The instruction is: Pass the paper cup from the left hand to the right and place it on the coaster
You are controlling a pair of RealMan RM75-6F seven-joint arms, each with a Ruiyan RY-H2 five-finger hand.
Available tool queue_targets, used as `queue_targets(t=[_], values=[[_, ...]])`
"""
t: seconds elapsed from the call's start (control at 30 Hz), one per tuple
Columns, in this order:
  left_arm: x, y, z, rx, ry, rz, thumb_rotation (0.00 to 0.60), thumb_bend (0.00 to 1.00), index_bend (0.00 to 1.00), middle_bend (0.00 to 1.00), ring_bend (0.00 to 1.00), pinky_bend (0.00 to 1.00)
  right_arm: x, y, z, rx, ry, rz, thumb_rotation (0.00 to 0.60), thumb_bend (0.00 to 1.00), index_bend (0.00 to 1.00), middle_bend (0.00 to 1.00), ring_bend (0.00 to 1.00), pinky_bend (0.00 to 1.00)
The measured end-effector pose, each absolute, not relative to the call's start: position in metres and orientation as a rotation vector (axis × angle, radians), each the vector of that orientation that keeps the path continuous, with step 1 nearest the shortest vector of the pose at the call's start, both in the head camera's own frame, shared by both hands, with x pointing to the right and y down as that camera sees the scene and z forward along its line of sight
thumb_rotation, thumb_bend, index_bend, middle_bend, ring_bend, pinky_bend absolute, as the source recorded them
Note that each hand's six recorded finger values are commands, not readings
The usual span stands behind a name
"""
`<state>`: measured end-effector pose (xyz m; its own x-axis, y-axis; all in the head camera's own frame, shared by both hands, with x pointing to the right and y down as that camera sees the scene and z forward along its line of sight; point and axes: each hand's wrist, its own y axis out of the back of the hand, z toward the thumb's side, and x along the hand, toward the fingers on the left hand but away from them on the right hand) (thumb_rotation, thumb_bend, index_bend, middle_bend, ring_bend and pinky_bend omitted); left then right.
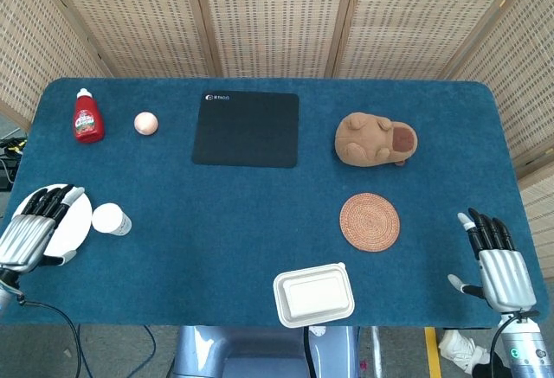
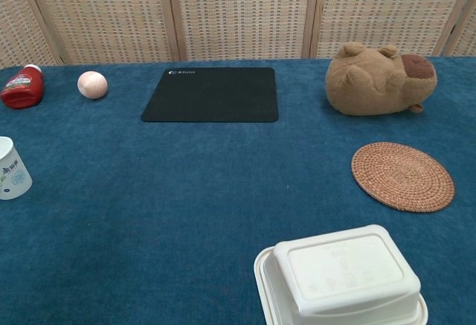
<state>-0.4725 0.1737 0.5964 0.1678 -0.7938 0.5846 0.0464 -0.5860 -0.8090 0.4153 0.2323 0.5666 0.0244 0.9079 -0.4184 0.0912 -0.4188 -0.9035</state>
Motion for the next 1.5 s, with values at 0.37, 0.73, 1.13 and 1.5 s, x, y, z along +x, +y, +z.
queue_targets(t=[0.37,0.73,1.13,1.5], values=[[-0.481,0.154,0.631,-1.786,0.620,-1.629,0.600,0.20,0.00,0.00,0.00,0.00,0.415,0.232,0.568,-1.601,-1.035,1.476,0.600,0.02,0.00,0.00,0.00,0.00],[-0.462,0.138,0.659,-1.824,0.521,-1.664,0.600,0.21,0.00,0.00,0.00,0.00,0.417,0.232,0.569,-1.602,-1.040,1.484,0.600,0.02,0.00,0.00,0.00,0.00],[-0.449,0.136,0.677,-1.828,0.468,-1.697,0.600,0.21,0.21,0.00,0.00,0.00,0.420,0.231,0.567,-1.603,-1.057,1.478,0.600,0.02,0.00,0.00,0.00,0.00],[-0.441,0.135,0.684,-1.830,0.460,-1.699,0.600,0.26,0.34,0.00,0.00,0.00,0.421,0.231,0.566,-1.603,-1.062,1.479,0.600,0.02,0.00,0.00,0.00,0.00]])
